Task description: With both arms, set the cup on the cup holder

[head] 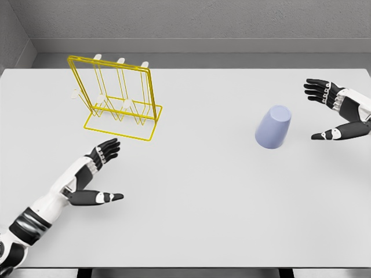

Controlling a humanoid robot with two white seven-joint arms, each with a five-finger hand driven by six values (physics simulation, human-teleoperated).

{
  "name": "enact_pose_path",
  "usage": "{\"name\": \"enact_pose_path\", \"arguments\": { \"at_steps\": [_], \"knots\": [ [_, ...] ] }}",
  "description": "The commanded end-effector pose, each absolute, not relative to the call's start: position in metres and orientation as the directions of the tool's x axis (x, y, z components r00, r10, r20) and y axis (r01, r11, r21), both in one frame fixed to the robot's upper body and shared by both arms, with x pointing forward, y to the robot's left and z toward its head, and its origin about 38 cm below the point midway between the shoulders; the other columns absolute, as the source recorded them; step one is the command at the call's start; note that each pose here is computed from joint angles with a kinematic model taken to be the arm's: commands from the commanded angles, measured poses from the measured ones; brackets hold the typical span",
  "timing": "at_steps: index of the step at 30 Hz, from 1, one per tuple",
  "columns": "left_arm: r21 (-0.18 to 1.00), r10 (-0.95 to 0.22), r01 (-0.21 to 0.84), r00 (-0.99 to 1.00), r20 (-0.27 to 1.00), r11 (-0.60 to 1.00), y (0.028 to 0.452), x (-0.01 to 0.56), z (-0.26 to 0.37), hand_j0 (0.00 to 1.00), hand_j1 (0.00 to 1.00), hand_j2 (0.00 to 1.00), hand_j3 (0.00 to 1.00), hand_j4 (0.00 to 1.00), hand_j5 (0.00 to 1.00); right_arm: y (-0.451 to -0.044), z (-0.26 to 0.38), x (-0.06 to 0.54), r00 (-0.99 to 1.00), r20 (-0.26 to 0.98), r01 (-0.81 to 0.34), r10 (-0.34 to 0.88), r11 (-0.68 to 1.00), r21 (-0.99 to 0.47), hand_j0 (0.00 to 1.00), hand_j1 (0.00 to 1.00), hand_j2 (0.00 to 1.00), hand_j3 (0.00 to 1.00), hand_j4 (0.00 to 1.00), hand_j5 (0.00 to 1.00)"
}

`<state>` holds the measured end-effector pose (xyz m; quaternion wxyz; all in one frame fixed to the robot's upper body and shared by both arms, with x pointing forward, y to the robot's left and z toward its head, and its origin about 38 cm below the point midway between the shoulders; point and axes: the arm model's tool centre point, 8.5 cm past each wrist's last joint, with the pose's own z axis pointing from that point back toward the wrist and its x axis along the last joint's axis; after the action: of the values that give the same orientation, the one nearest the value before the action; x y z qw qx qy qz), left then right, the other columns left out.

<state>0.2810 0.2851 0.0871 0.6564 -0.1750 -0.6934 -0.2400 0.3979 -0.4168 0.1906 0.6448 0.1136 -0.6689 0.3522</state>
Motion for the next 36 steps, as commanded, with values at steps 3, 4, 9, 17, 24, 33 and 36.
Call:
{"name": "enact_pose_path", "arguments": {
  "at_steps": [3,4,9,17,24,33,36],
  "knots": [
    [0.103,-0.066,0.563,-0.085,0.994,0.820,0.281,0.283,0.088,1.00,1.00,1.00,1.00,1.00,1.00,-0.416,0.190,0.398,-0.144,0.945,-0.606,0.292,0.729,-0.318,1.00,1.00,1.00,1.00,1.00,1.00],
    [0.108,-0.065,0.561,-0.095,0.993,0.821,0.281,0.286,0.091,1.00,1.00,1.00,1.00,1.00,1.00,-0.410,0.189,0.401,-0.152,0.949,-0.609,0.275,0.731,-0.309,1.00,1.00,1.00,1.00,1.00,1.00],
    [0.105,-0.057,0.556,-0.103,0.993,0.824,0.278,0.288,0.093,1.00,1.00,1.00,1.00,1.00,1.00,-0.410,0.184,0.399,-0.134,0.953,-0.611,0.272,0.735,-0.295,1.00,1.00,1.00,1.00,1.00,1.00],
    [0.104,-0.074,0.560,-0.075,0.994,0.822,0.277,0.289,0.089,1.00,1.00,1.00,1.00,1.00,1.00,-0.403,0.148,0.406,0.020,0.978,-0.601,0.207,0.784,-0.154,1.00,1.00,1.00,1.00,1.00,1.00],
    [0.106,-0.077,0.560,-0.076,0.994,0.821,0.277,0.289,0.089,1.00,1.00,1.00,1.00,1.00,1.00,-0.413,0.152,0.420,0.013,0.982,-0.561,0.191,0.814,-0.150,1.00,1.00,1.00,1.00,1.00,1.00],
    [0.106,-0.077,0.560,-0.074,0.994,0.821,0.277,0.288,0.088,1.00,1.00,1.00,1.00,1.00,1.00,-0.398,0.137,0.421,0.023,0.988,-0.569,0.150,0.815,-0.111,1.00,1.00,1.00,1.00,1.00,1.00],
    [0.106,-0.077,0.560,-0.074,0.994,0.821,0.277,0.288,0.088,1.00,1.00,1.00,1.00,1.00,1.00,-0.402,0.130,0.420,0.046,0.988,-0.560,0.147,0.823,-0.096,1.00,1.00,1.00,1.00,1.00,1.00]
  ]
}}
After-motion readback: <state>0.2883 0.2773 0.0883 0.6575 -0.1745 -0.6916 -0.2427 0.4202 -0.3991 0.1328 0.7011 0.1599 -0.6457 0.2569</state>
